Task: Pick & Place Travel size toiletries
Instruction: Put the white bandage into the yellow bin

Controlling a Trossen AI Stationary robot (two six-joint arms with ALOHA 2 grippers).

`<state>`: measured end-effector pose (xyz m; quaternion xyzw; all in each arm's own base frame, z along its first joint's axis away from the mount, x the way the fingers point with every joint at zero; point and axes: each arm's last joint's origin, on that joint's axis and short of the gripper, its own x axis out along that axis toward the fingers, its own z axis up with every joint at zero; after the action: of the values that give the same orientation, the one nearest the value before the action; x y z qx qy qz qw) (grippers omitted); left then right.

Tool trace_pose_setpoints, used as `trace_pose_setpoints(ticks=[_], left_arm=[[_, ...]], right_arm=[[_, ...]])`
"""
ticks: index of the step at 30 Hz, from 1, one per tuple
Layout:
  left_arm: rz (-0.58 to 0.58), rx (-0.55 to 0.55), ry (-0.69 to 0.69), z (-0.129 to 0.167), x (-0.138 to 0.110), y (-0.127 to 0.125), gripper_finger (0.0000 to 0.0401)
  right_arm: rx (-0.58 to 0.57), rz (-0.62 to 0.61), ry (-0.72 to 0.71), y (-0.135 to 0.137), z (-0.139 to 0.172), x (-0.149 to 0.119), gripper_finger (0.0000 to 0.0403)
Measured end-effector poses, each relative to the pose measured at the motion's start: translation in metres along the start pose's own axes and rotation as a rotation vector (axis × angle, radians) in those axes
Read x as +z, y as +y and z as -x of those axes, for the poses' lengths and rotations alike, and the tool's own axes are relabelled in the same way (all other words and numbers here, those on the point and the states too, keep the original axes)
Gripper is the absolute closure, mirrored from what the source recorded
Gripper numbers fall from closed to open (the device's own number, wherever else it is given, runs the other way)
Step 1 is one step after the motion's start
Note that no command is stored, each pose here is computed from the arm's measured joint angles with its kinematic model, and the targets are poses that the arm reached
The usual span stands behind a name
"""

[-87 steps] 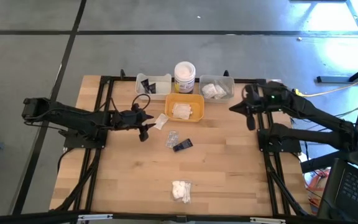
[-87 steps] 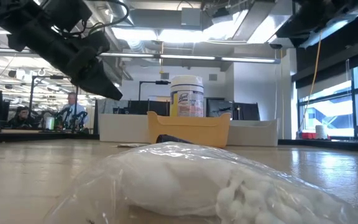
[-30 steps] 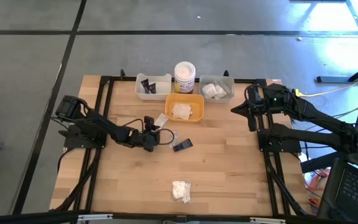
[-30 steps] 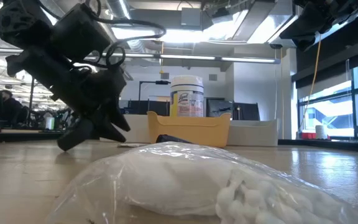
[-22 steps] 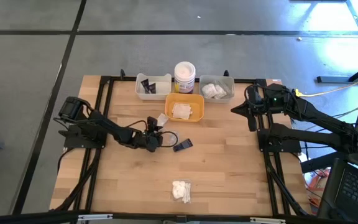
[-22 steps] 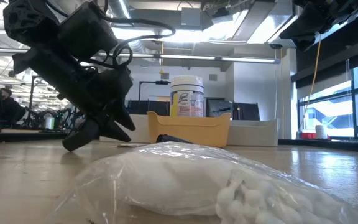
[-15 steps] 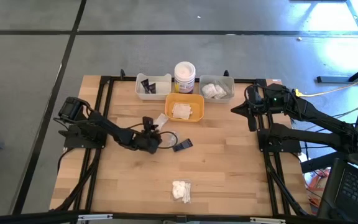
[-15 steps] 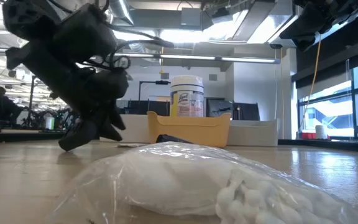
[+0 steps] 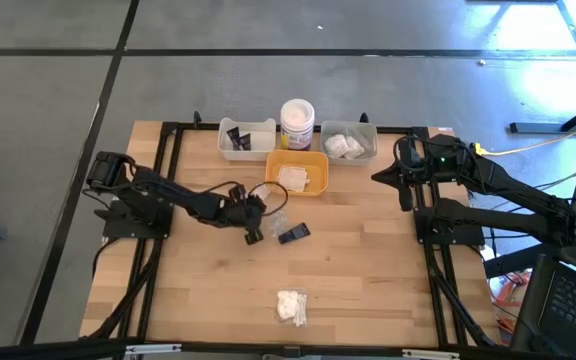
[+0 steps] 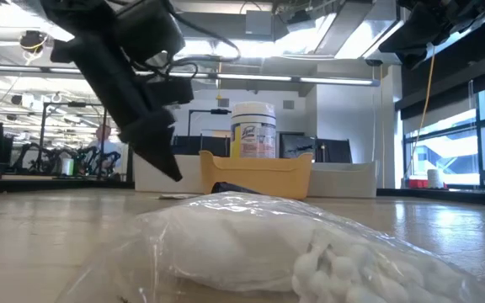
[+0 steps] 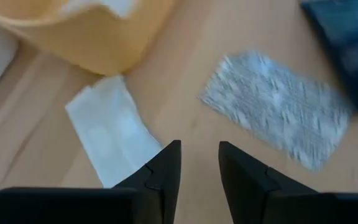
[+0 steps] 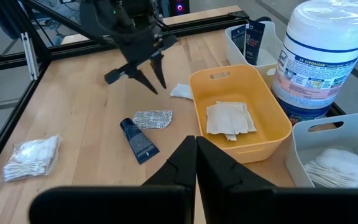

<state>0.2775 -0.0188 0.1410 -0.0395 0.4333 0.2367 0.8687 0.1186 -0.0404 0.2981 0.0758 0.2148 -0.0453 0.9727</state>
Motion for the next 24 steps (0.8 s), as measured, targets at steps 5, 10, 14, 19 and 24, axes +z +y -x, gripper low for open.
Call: trace_pose_setpoints(ticks=[5, 10, 14, 19, 24], left_arm=[[0.217, 0.06, -0.001, -0.007, 0.006, 0.017, 0.0288], [0.374, 0.016, 0.056, -0.015, 0.01, 0.034, 0.0276], [0.433, -0.026, 0.071, -0.018, 0.013, 0.04, 0.027], [0.436, -0.045, 0.032, -0.019, 0.017, 0.04, 0.0269], [0.427, -0.028, 0.036, -0.019, 0.016, 0.041, 0.0269]], right_arm=[[0.0, 0.0, 0.0, 0.0, 0.0, 0.0, 0.039], [0.0, 0.001, 0.0, 0.0, 0.0, 0.0, 0.039], [0.0, 0.001, 0.0, 0.0, 0.0, 0.0, 0.039], [0.0, 0.001, 0.0, 0.0, 0.0, 0.0, 0.039], [0.0, 0.001, 0.0, 0.0, 0.0, 0.0, 0.0389]])
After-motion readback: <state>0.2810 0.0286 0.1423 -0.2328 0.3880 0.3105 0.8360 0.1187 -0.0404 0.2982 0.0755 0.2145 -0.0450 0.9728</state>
